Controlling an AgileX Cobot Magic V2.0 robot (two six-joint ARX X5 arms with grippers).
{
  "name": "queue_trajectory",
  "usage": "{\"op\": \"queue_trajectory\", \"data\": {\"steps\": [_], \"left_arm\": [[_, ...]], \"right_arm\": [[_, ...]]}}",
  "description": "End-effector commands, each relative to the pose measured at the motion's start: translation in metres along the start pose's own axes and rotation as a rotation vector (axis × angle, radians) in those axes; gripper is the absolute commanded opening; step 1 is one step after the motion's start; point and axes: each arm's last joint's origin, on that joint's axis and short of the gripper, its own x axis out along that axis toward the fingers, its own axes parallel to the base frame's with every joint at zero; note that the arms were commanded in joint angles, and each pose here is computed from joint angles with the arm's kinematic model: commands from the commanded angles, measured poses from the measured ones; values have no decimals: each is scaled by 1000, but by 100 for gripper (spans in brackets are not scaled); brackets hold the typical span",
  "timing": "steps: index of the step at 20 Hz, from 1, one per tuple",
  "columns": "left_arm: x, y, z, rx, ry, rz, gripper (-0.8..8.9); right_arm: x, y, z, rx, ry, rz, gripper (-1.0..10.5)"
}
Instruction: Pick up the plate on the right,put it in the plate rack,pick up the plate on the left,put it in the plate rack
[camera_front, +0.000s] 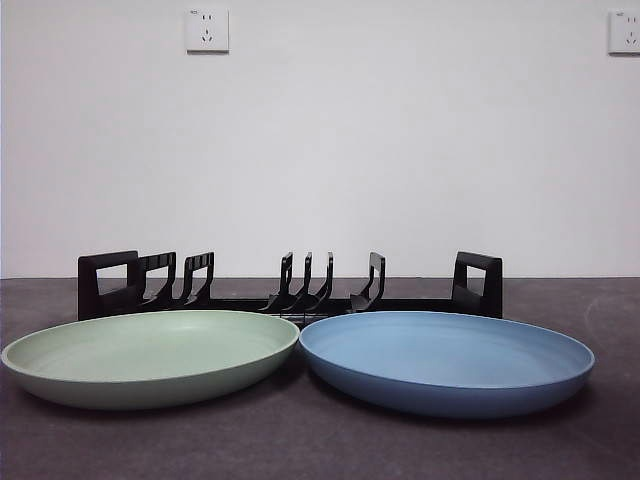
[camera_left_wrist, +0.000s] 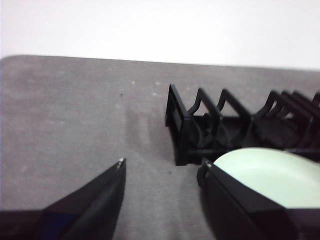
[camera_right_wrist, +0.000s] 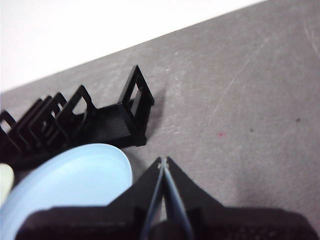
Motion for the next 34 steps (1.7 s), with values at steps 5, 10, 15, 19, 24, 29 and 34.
{"op": "queue_trajectory", "data": {"steps": [5, 10, 15, 19, 24, 29, 34], "left_arm": [[1, -2, -2, -151, 5, -78, 251], [-2, -7, 8, -161, -9, -211, 251], [-5, -13, 14, -143, -15, -400, 251], [-6, -15, 16, -173, -20, -462, 251], [-6, -16, 17, -255, -1, -482, 251], [-6, -16, 17, -301, 17, -490, 251], [-7, -17, 16, -320, 34, -516, 231]], "right_arm": [[-2, 3, 7, 87, -22, 8, -9], [-5, 9, 26, 83, -44, 5, -9], [-5, 14, 41, 84, -35, 2, -9], [-3, 18, 54, 87, -19, -4, -9], [5, 23, 73, 79, 21, -15, -9], [20, 28, 95, 30, 74, -23, -9], [40, 30, 113, -1, 167, -46, -9]]}}
